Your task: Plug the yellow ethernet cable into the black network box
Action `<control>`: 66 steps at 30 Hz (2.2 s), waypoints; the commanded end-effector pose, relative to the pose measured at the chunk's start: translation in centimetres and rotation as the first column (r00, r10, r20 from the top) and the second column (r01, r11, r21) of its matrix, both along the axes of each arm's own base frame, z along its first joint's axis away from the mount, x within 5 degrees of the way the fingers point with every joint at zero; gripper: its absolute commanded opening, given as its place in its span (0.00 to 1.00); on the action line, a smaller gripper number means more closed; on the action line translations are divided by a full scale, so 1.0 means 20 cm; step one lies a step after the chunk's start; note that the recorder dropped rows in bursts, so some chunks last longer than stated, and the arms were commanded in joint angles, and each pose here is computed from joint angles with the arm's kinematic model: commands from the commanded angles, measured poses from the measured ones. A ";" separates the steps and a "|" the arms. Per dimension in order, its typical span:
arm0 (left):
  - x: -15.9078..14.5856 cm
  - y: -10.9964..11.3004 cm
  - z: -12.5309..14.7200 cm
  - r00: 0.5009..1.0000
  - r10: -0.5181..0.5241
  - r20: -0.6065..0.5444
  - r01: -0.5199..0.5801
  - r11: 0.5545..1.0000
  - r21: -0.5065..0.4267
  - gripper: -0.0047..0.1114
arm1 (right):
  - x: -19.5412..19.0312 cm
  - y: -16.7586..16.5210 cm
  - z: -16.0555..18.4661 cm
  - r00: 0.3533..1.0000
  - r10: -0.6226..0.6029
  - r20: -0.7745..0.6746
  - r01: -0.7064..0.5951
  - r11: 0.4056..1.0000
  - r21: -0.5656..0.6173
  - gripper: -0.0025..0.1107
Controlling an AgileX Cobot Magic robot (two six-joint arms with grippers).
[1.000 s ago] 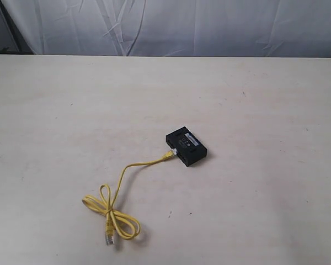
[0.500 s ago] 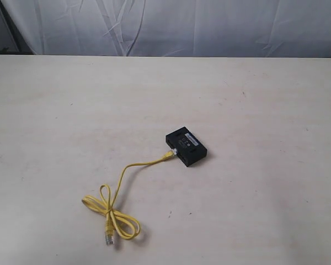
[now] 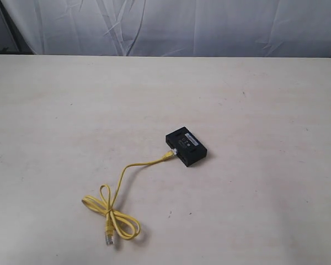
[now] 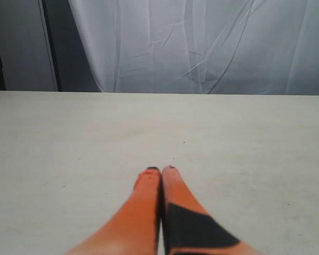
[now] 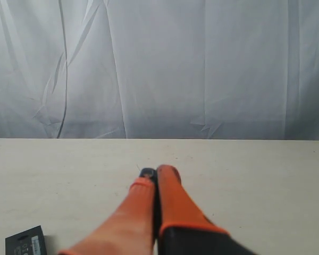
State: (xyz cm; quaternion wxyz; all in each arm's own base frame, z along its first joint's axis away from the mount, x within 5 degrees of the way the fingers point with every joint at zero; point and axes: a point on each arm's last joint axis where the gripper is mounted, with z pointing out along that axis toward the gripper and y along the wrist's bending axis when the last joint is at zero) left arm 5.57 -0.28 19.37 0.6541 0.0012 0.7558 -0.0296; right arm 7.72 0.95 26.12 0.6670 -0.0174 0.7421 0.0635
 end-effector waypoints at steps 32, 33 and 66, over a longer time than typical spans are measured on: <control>0.00 0.00 0.00 1.000 0.004 0.007 -0.004 1.000 -0.001 0.04 | -0.12 -0.04 -0.38 0.986 -0.114 -0.124 0.113 0.994 -0.014 0.01; 0.00 0.00 0.00 1.000 0.004 0.007 -0.004 1.000 -0.001 0.04 | -0.12 -0.04 -0.38 0.986 -0.113 -0.124 0.113 0.994 -0.011 0.01; 0.00 0.00 0.00 1.000 0.005 0.007 -0.005 1.000 0.015 0.04 | -0.12 -0.04 -0.38 0.985 -0.112 -0.130 0.112 0.994 -0.011 0.01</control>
